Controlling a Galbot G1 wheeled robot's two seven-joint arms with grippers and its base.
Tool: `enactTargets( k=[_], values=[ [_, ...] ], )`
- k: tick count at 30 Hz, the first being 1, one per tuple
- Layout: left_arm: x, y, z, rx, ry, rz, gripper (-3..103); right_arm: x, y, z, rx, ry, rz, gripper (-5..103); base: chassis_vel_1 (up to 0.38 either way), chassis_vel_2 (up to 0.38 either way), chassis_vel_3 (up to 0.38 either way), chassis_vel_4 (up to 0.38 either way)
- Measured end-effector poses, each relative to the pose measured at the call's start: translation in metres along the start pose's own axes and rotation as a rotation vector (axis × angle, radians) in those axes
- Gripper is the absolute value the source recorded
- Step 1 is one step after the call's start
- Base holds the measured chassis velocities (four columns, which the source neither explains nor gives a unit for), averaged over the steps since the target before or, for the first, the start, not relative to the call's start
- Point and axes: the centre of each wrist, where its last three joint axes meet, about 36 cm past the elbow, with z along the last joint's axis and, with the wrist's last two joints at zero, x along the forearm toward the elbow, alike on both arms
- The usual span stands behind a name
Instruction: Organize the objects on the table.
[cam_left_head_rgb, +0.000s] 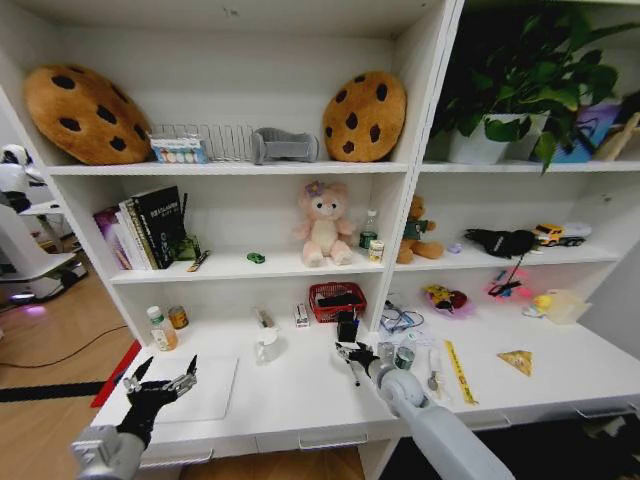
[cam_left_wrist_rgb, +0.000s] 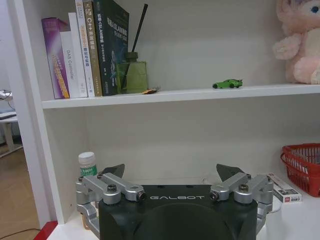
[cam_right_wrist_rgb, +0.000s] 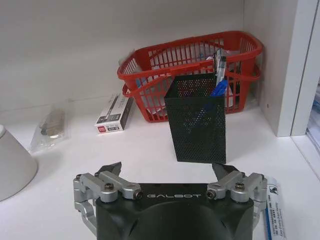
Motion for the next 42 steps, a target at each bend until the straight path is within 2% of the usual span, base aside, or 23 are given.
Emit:
enactTargets(
  k=[8, 15, 16, 20, 23, 25, 27, 28, 31, 32, 34, 35, 37, 38, 40, 41, 42],
  values=[
    [-0.002, 0.001, 0.003, 0.005, 0.005, -0.004, 100, -0.021, 0.011, 0.004, 0.024, 0.050, 0.004, 100, 0.000, 0.000, 0.000, 0.000],
    [-0.004, 0.001, 0.005, 0.011, 0.005, -0.009, 100, -0.017, 0.012, 0.007, 0.026, 0.070, 0.017, 100, 0.000, 0.000, 0.000, 0.000],
    [-0.004, 0.001, 0.005, 0.013, 0.006, -0.009, 100, -0.016, 0.012, 0.009, 0.025, 0.075, 0.018, 103, 0.000, 0.000, 0.000, 0.000],
    [-0.004, 0.000, 0.006, 0.016, 0.007, -0.010, 100, -0.016, 0.010, 0.012, 0.020, 0.081, 0.022, 100, 0.000, 0.000, 0.000, 0.000],
    [-0.003, 0.000, 0.007, 0.014, 0.010, -0.010, 100, -0.019, 0.011, 0.016, 0.011, 0.088, 0.027, 85, 0.000, 0.000, 0.000, 0.000],
    [-0.003, 0.000, 0.007, 0.015, 0.012, -0.010, 100, -0.020, 0.012, 0.017, 0.008, 0.089, 0.027, 85, 0.000, 0.000, 0.000, 0.000],
    [-0.003, -0.001, 0.007, 0.015, 0.013, -0.009, 100, -0.022, 0.011, 0.018, 0.007, 0.091, 0.031, 74, 0.000, 0.000, 0.000, 0.000],
    [-0.003, -0.001, 0.007, 0.015, 0.013, -0.009, 100, -0.022, 0.011, 0.018, 0.007, 0.091, 0.031, 74, 0.000, 0.000, 0.000, 0.000],
    [-0.003, -0.001, 0.008, 0.013, 0.012, -0.012, 100, -0.025, 0.010, 0.018, 0.012, 0.091, 0.047, 57, 0.000, 0.000, 0.000, 0.000],
    [-0.003, -0.001, 0.008, 0.013, 0.012, -0.012, 100, -0.025, 0.010, 0.018, 0.012, 0.091, 0.047, 57, 0.000, 0.000, 0.000, 0.000],
    [-0.003, 0.000, 0.009, 0.014, 0.011, -0.015, 100, -0.025, 0.008, 0.018, 0.020, 0.095, 0.053, 46, 0.000, 0.000, 0.000, 0.000],
    [-0.004, 0.000, 0.009, 0.015, 0.011, -0.017, 100, -0.024, 0.007, 0.018, 0.026, 0.099, 0.054, 46, 0.000, 0.000, 0.000, 0.000],
    [-0.004, 0.000, 0.009, 0.017, 0.011, -0.020, 100, -0.021, 0.007, 0.019, 0.034, 0.108, 0.053, 35, 0.000, 0.000, 0.000, 0.000],
    [-0.004, 0.000, 0.009, 0.017, 0.011, -0.020, 100, -0.021, 0.007, 0.019, 0.034, 0.108, 0.053, 35, 0.000, 0.000, 0.000, 0.000],
    [-0.004, 0.000, 0.010, 0.018, 0.012, -0.023, 100, -0.019, 0.007, 0.020, 0.039, 0.114, 0.054, 25, 0.000, 0.000, 0.000, 0.000],
    [-0.004, 0.000, 0.010, 0.018, 0.012, -0.023, 100, -0.019, 0.007, 0.020, 0.039, 0.114, 0.054, 25, 0.000, 0.000, 0.000, 0.000],
    [-0.004, -0.001, 0.010, 0.019, 0.012, -0.023, 100, -0.018, 0.007, 0.021, 0.039, 0.116, 0.054, 19, 0.000, 0.000, 0.000, 0.000]
  ],
)
